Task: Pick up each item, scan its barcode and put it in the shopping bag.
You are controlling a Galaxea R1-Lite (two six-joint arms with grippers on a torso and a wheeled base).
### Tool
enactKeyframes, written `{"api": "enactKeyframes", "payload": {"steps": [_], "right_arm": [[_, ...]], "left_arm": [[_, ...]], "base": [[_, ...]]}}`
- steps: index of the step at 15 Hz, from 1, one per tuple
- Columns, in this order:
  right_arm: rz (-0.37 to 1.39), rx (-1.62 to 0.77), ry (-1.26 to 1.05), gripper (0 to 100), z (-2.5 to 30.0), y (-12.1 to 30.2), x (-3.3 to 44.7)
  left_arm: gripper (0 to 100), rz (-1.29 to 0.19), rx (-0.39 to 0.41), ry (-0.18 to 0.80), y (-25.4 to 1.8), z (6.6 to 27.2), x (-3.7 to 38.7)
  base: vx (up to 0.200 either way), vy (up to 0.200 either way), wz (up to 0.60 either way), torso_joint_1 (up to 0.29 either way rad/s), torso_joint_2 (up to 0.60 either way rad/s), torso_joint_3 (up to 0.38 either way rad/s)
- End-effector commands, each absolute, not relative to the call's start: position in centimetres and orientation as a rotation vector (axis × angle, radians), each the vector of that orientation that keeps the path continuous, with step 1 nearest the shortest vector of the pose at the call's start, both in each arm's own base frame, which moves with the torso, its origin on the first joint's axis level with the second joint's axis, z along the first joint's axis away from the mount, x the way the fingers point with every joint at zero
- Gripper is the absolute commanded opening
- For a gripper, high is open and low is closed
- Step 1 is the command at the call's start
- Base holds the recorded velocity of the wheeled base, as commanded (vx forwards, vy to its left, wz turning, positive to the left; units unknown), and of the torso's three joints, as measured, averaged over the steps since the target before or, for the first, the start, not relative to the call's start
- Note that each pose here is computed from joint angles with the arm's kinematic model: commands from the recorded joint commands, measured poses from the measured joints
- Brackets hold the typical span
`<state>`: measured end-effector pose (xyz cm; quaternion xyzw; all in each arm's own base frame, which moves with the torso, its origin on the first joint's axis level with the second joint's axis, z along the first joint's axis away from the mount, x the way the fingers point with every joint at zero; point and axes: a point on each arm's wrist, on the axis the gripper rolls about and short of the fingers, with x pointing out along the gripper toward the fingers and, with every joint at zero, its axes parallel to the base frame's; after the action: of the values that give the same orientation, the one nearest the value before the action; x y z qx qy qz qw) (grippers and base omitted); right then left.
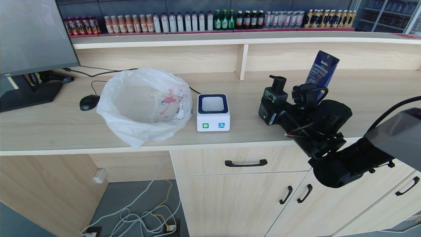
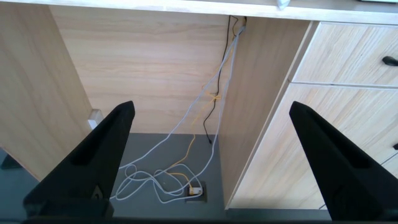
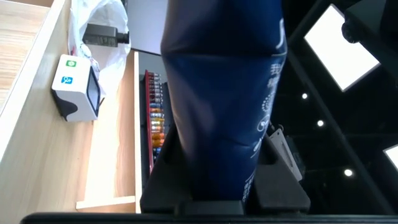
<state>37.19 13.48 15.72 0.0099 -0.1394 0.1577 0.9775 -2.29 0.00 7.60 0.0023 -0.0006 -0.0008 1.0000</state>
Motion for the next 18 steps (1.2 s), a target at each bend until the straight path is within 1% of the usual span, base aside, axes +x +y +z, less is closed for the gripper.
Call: {"api": "enactKeyframes", "payload": {"steps": [1,4,8,12,18], "right_arm": [[0.315,0.024,-0.300,0,16.5,13.3,36.4],[0.323,0.032,-0.316,0,17.5,13.5,34.5],[0.338,0.048,-0.374,0,19.7,13.7,32.3],[0.366,0.070,-0.389,0,20.6,14.5,30.0],[0.415,0.079,-0.391,0,21.5,12.9,23.9]], "left_arm": [[100,-0.002,0.005,-0.002,0.0,7.6,-2.3],[100,-0.002,0.005,-0.002,0.0,7.6,-2.3],[100,-0.002,0.005,-0.002,0.0,7.6,-2.3],[100,-0.002,0.006,-0.002,0.0,7.6,-2.3],[100,-0.002,0.005,-0.002,0.0,7.6,-2.3]], "base": [[0.000,0.000,0.00,0.000,0.00,0.000],[0.000,0.000,0.00,0.000,0.00,0.000],[0.000,0.000,0.00,0.000,0.00,0.000],[0.000,0.000,0.00,0.000,0.00,0.000],[0.000,0.000,0.00,0.000,0.00,0.000]]}}
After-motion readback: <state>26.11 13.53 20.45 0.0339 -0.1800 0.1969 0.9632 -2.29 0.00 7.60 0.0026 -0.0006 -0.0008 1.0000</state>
